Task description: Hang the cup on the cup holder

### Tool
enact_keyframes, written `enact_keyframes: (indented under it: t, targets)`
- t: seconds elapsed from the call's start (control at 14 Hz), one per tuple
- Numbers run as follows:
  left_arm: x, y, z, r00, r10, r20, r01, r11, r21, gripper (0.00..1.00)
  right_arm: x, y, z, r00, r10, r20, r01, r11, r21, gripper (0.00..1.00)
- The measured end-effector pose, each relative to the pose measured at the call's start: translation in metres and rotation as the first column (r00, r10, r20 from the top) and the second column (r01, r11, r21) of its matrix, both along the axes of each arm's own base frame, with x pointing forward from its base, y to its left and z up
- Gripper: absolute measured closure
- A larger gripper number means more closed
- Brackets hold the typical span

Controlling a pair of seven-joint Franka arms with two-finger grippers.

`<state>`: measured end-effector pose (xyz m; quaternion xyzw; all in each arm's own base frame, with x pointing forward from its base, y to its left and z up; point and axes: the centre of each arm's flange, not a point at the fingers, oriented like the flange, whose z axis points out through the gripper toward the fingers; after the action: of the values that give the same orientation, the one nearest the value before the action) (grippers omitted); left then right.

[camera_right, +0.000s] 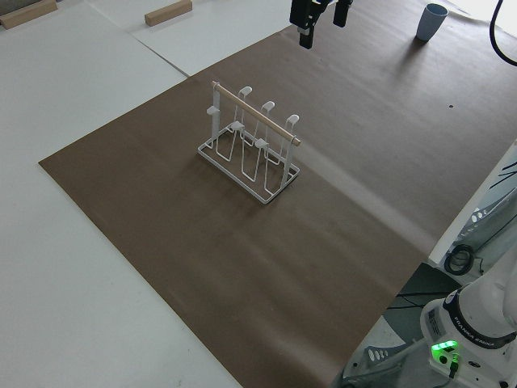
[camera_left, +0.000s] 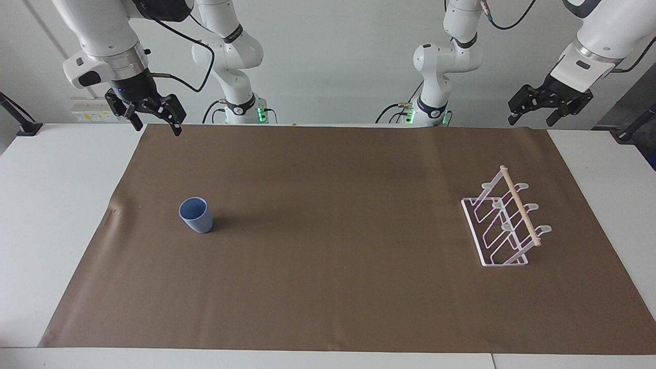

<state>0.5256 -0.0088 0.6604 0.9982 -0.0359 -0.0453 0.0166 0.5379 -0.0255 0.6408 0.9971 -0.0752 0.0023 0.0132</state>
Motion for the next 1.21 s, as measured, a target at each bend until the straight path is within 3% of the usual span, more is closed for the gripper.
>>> enact_keyframes:
  t: [0.64,0.93,1.21]
  targets:
    - [0.000,0.000,0.000,1.000,0.000,0.000,0.000,1.000,0.000,0.00,0.015,-0.021,-0.036,0.997,0.022,0.072,-0.022,1.000,-0.007,0.00]
    - [0.000,0.000,0.000,1.000,0.000,0.000,0.000,1.000,0.000,0.00,0.026,-0.026,-0.096,0.992,0.050,0.114,-0.048,0.999,-0.015,0.00]
    - [0.000,0.000,0.000,1.000,0.000,0.000,0.000,1.000,0.000,0.00,0.048,-0.027,-0.168,0.988,0.112,0.110,-0.111,0.994,-0.016,0.00]
